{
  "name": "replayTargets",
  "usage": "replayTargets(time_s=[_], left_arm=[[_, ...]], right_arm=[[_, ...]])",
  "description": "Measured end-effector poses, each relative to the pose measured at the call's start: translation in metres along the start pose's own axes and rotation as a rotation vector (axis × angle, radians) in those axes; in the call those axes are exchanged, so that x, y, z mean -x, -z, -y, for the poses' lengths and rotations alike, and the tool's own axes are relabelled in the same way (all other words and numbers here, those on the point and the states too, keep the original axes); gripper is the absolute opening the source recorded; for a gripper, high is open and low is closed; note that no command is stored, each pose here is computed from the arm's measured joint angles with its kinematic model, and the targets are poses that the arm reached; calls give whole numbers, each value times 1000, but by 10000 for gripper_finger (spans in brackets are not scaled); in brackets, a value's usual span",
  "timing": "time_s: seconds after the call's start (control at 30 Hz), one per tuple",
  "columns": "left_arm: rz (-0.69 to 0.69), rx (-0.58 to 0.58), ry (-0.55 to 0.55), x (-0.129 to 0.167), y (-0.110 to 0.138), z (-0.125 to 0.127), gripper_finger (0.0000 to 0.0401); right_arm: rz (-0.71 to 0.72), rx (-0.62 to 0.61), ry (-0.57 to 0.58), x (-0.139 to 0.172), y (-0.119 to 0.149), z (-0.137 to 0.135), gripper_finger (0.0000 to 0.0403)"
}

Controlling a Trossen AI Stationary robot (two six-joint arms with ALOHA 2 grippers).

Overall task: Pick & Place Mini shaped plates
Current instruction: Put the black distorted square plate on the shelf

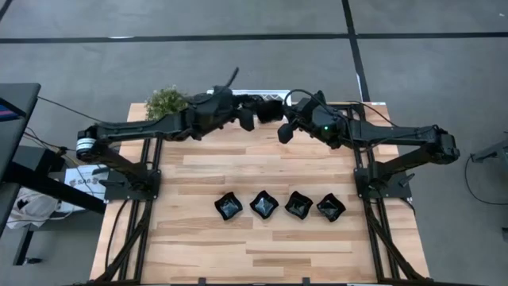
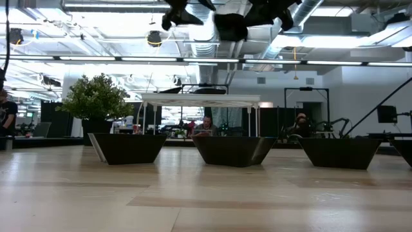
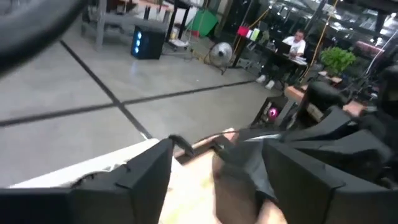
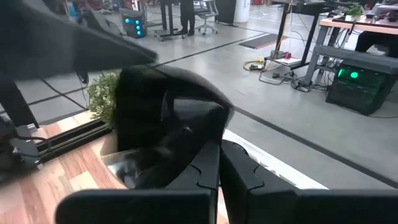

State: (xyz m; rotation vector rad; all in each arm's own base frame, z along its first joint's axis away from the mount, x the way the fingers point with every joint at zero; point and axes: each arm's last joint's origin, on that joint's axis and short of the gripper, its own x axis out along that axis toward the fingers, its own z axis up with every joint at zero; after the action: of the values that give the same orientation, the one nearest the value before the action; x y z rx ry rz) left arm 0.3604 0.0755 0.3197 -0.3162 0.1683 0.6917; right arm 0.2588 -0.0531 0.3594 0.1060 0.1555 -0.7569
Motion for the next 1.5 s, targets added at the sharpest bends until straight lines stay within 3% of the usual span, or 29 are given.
replayTargets(time_s=[0.27, 0.43, 0.67, 0.87, 1.07, 1.27, 1.5], left_arm=[[113, -46, 33, 40, -39, -6, 282], [121, -61, 55, 60, -48, -6, 282], [59, -141, 71, 65, -39, 1, 282], [40, -225, 76, 63, -33, 5, 282], [-11, -267, 55, 62, -28, 2, 282], [-56, -302, 36, 62, -22, -1, 282], [-105, -342, -19, 66, -1, -29, 282]], right_arm=[[-8, 15, 55, -7, -1, 12, 0], [-37, 28, 52, -14, -10, 29, 0], [-125, -74, -6, -22, -33, 72, 0], [-358, -256, -103, -44, -33, 114, 0], [-562, -330, -108, -78, -24, 143, 0], [-641, -401, -181, -105, -25, 162, 0], [-749, -444, -154, -130, -12, 169, 0]])
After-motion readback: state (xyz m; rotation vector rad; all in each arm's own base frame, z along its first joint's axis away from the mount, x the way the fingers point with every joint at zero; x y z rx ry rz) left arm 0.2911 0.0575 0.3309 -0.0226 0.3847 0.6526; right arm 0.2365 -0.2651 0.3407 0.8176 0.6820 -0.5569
